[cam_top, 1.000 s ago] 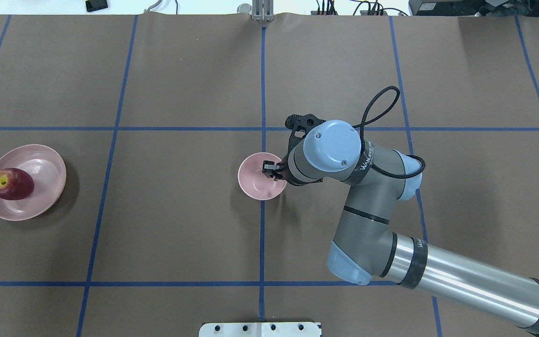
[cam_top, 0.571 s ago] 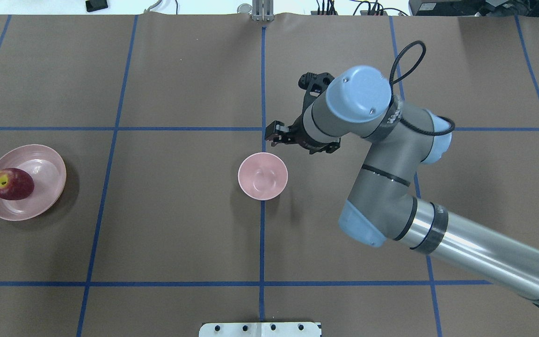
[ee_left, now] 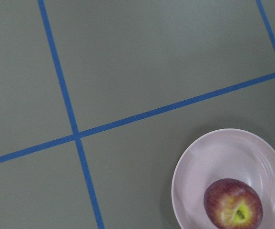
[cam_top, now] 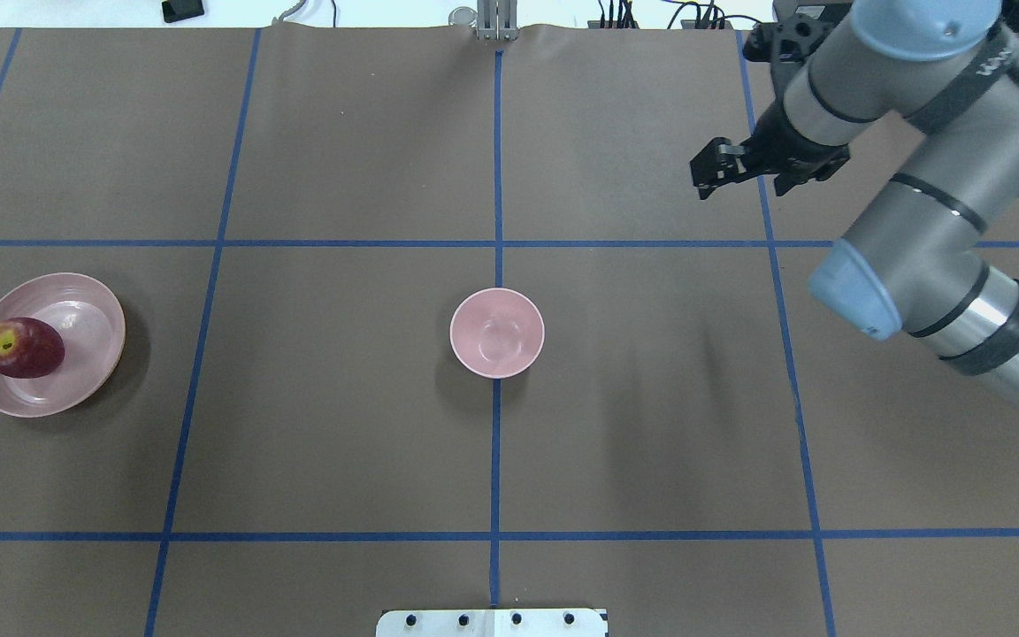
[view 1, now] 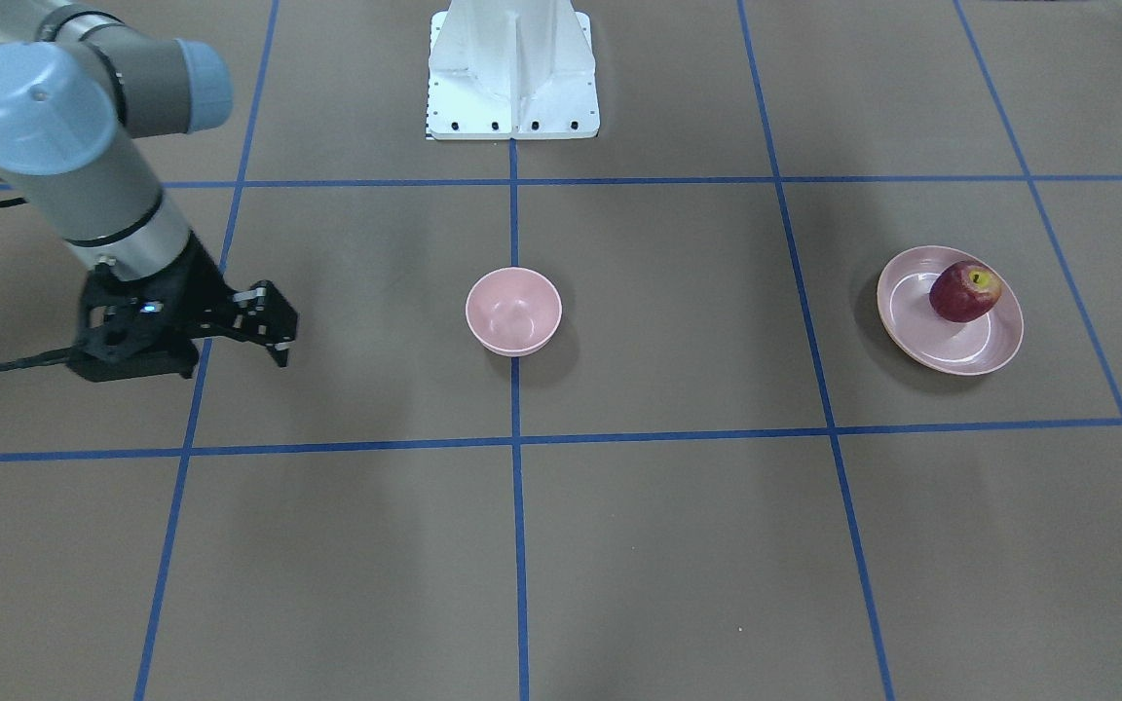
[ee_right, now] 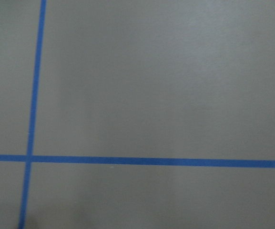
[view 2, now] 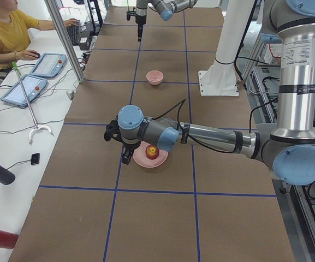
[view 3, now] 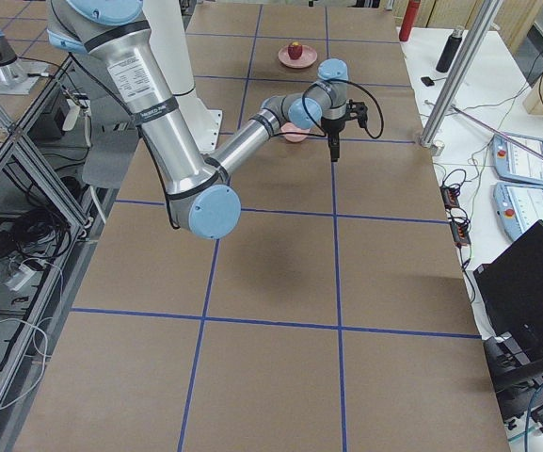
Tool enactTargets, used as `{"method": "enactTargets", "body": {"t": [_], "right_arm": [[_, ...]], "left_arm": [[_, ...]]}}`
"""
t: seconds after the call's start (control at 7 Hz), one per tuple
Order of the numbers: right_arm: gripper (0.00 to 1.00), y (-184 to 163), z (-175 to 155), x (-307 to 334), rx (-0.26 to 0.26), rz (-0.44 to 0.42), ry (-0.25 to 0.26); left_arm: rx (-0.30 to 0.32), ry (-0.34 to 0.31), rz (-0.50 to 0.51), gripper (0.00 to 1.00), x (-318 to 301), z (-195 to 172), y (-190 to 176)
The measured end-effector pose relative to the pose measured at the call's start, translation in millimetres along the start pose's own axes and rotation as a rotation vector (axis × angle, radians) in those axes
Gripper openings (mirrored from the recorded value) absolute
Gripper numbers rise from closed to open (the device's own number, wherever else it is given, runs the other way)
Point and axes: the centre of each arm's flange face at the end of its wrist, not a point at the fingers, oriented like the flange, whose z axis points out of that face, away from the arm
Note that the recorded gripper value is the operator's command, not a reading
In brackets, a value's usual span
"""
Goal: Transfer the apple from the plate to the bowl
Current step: 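Open the right gripper and lift it away from the bowl, then lower the left gripper onto the red apple on the pink plate and grasp it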
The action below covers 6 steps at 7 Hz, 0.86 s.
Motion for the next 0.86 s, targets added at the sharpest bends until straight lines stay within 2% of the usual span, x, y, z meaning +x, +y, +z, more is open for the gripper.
{"method": "enactTargets", "body": {"t": [0.29, 0.57, 0.86], "right_arm": [[1.0, 10.9, -22.7, 156.5, -0.037, -0.13, 0.045], [1.0, 59.4, -42.3, 303.9, -0.077, -0.247, 0.096], [1.0, 108.7, -54.5, 384.1, -0.103, -0.277, 0.085]], "left_arm": [[-0.017, -0.034, -0.007, 0.99, 44.8, 42.5, -6.8], [-0.023, -0.054, 0.002, 0.99, 78.2, 78.1, -2.1], [-0.03, -0.063, 0.03, 0.98, 89.5, 98.2, 11.1]]}}
